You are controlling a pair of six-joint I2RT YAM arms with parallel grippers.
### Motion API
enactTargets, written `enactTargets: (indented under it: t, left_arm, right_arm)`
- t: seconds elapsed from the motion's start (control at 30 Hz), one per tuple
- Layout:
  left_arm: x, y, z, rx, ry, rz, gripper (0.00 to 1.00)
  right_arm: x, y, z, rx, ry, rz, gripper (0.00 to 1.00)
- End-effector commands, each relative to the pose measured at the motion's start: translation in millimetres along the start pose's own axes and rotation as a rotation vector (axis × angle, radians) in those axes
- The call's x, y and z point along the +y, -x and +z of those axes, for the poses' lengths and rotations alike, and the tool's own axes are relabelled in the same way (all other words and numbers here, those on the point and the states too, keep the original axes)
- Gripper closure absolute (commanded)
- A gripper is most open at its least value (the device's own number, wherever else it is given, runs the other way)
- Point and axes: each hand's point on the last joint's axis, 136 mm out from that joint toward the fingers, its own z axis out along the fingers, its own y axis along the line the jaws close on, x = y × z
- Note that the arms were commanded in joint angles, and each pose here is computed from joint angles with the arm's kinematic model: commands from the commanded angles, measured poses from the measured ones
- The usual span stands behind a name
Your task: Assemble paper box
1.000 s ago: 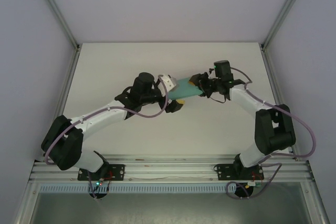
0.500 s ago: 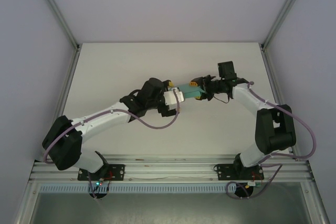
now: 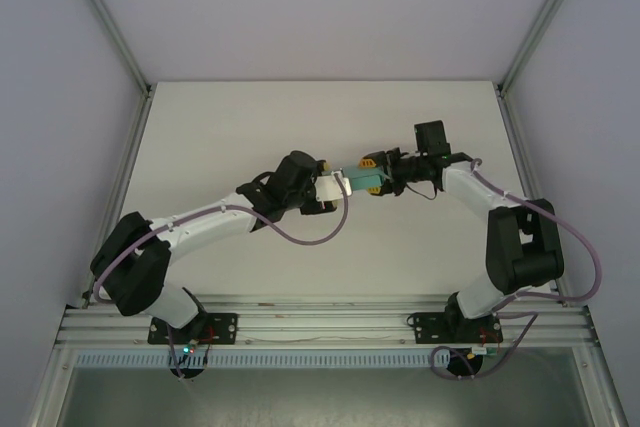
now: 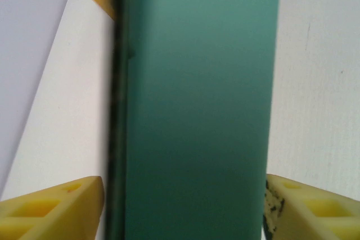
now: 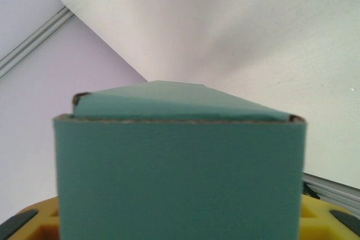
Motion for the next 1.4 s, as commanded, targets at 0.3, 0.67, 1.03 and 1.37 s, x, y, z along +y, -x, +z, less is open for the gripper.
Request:
enactTargets:
  t: [0.3,0.67,1.03,1.37]
  left_arm:
    - [26,15,0,-0.02,0.099,-0.01,0.64]
    - [24,14,-11,-0.036,0.108,0.017,0.73]
    - [1,-8,-25,0.07,-0.043,0.069,0.74]
    - [-37,-34,-48,0.148,-0.336,-0.001,0.71]
  right_arm:
    - [7,-20,1,0.062,0.028,-0.028,0.51]
    - [9,-18,-1,0.038,0.047,-0.037,0.36]
    - [20,12,-70,-0.388,-0.022,-0.331,0.0]
    - [48,29,-188,-1.058,-0.225,-0.875,0.0]
